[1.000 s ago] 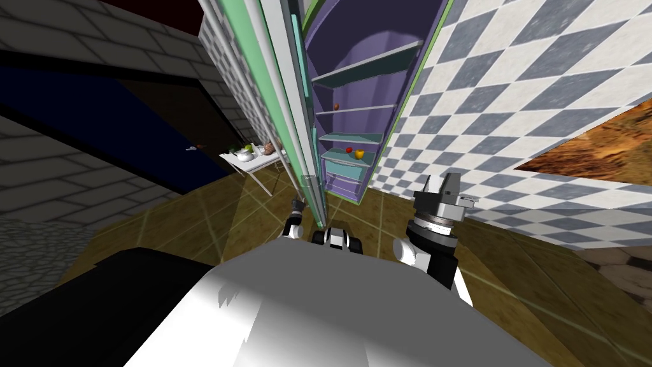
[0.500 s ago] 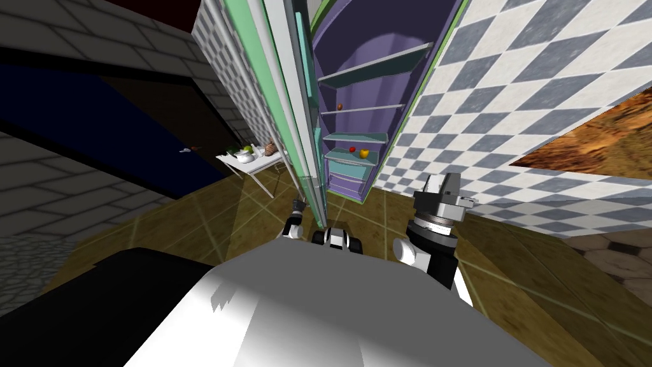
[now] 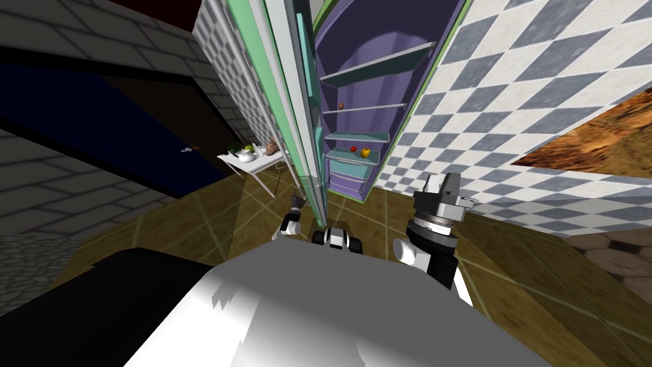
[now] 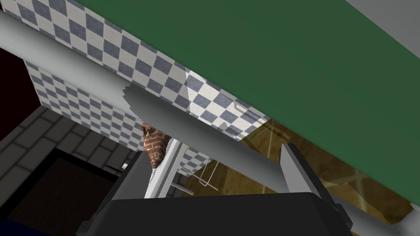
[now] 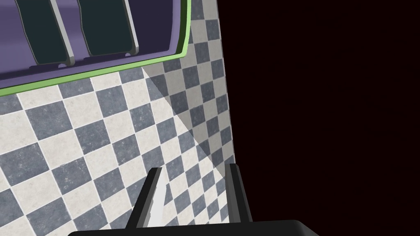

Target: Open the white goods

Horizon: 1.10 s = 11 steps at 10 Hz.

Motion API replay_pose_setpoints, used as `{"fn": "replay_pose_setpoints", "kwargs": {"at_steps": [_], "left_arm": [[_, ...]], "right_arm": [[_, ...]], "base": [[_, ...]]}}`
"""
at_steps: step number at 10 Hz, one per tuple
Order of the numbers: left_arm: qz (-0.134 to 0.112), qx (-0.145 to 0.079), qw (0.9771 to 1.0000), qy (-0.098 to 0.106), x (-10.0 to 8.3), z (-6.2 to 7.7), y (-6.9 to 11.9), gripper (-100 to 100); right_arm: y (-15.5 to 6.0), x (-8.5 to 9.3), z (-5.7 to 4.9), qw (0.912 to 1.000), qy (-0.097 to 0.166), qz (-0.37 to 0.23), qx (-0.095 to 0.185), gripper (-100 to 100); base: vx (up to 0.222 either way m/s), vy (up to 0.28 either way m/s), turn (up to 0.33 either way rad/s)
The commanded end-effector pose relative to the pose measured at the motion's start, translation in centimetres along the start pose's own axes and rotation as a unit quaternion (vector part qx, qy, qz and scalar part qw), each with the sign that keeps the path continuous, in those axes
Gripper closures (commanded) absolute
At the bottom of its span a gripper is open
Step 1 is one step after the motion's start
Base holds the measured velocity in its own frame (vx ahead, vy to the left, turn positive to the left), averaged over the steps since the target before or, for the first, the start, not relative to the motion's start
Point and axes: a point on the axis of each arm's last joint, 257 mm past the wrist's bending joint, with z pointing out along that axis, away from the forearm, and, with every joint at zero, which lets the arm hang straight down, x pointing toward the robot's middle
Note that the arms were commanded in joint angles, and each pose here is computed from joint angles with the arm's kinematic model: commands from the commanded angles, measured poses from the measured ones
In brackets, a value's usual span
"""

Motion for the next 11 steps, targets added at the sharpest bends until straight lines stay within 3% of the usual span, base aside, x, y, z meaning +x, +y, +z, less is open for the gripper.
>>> {"fn": "replay_pose_setpoints", "kwargs": {"at_steps": [1, 4, 5, 6, 11], "left_arm": [[-0.002, -0.002, 1.0000, 0.005, 0.7, 1.2, -1.3, -100], [-0.002, -0.006, 0.9999, 0.010, 1.4, 2.3, -2.8, -100], [-0.002, -0.004, 0.9999, 0.009, 1.2, 2.1, -2.5, -100], [-0.002, -0.006, 0.9999, 0.009, 1.2, 2.1, -2.5, 0], [-0.002, -0.006, 0.9999, 0.009, 1.2, 2.1, -2.5, 0]], "right_arm": [[0.0, 0.0, 0.0, 1.0000, 0.000, 0.000, 0.000, 0], [0.0, 0.0, 0.0, 1.0000, 0.000, 0.000, 0.000, 0], [0.0, 0.0, 0.0, 1.0000, 0.000, 0.000, 0.000, 0], [0.0, 0.0, 0.0, 1.0000, 0.000, 0.000, 0.000, 0], [0.0, 0.0, 0.0, 1.0000, 0.000, 0.000, 0.000, 0]], "base": [[-0.021, -0.055, 0.032], [-0.027, -0.026, 0.035], [-0.010, -0.010, 0.007], [0.000, 0.000, 0.000], [0.000, 0.000, 0.000]]}}
